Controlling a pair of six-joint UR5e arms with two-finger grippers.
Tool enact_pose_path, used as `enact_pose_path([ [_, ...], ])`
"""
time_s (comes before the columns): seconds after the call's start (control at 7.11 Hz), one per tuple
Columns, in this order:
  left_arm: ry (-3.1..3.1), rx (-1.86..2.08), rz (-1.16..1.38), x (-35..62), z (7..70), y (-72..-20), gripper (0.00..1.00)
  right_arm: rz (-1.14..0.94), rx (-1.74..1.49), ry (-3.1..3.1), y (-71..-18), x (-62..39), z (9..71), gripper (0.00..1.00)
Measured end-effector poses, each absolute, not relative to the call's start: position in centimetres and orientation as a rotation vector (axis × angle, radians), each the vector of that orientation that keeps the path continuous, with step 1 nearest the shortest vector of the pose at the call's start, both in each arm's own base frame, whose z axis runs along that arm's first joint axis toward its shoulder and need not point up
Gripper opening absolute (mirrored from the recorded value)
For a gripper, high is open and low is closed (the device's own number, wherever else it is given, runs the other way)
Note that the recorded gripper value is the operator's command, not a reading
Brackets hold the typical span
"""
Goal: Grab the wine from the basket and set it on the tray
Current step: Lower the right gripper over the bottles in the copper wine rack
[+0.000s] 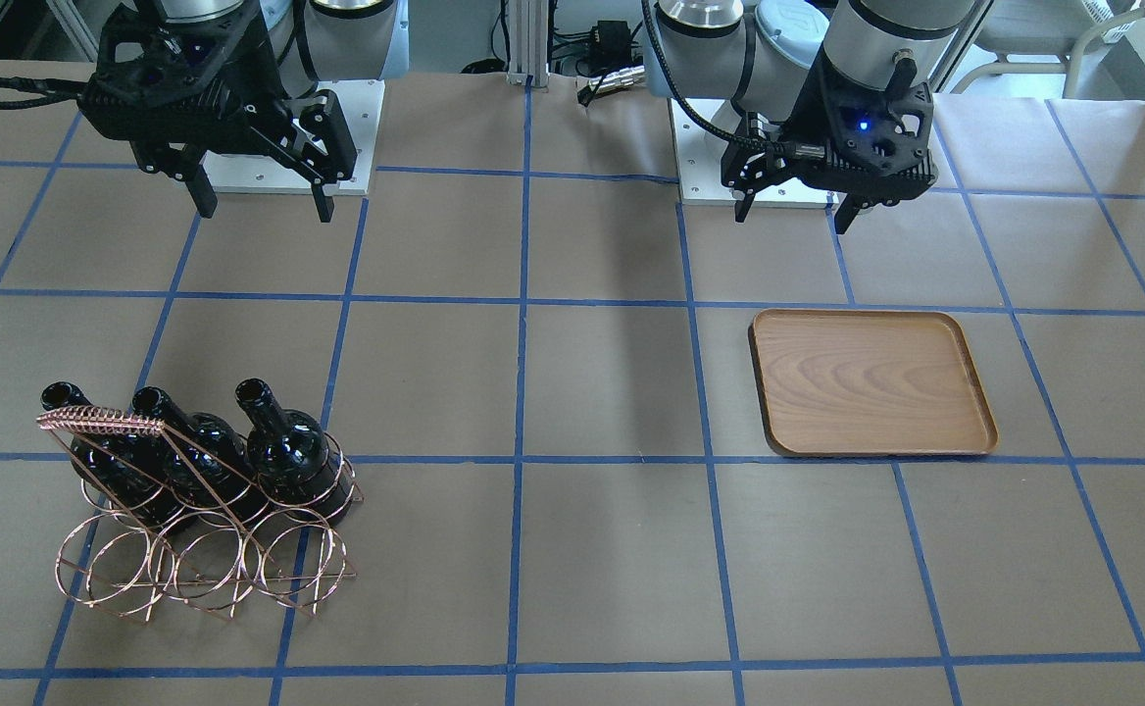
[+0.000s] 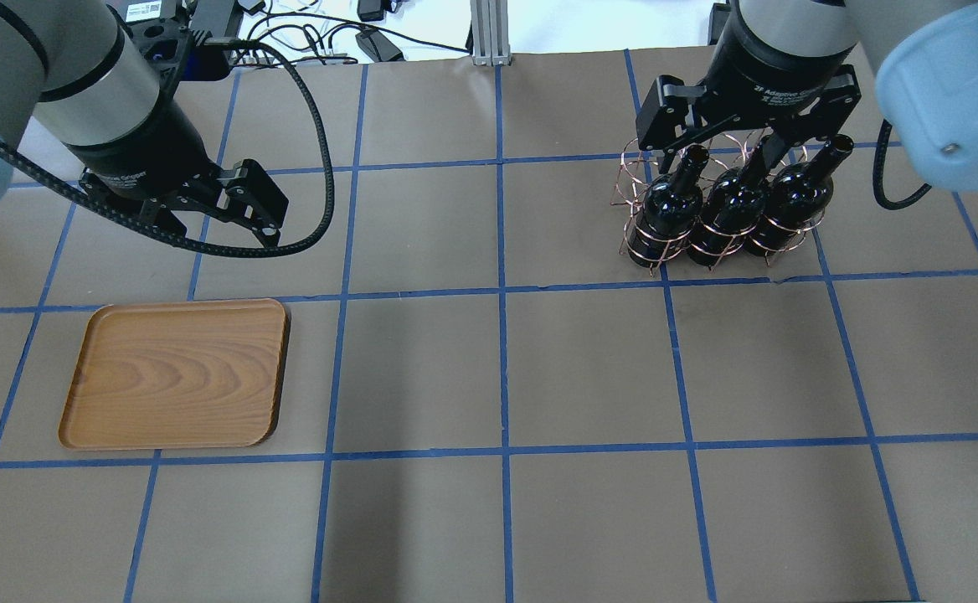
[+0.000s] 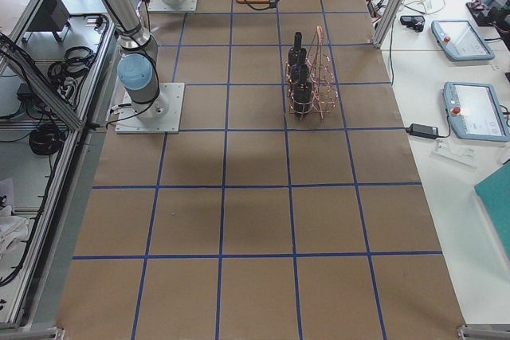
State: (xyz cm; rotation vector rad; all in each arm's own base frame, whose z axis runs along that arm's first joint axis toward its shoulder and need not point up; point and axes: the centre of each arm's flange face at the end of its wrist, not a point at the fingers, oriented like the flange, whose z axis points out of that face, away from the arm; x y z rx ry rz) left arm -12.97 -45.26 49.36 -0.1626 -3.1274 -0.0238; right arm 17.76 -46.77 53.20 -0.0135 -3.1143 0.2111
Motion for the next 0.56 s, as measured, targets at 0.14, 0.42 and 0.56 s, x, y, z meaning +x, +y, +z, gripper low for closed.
enact_pose_path([
  [0.14,-3.127,-0.16,-0.031,-12.97,49.12,-45.1,1.0,0.211,-0.011,-3.114,-46.76,17.76,53.2,1.0],
  [0.42,-3.129,-0.158,-0.037,-12.92,48.92,-44.89,1.0,0.207,-0.004,-3.114,-46.74,17.75,53.16,1.0],
  [0.56,-3.13,-0.159,-0.039,-12.9,48.87,-44.84,1.0,0.205,-0.001,-3.113,-46.73,17.75,53.13,1.0],
])
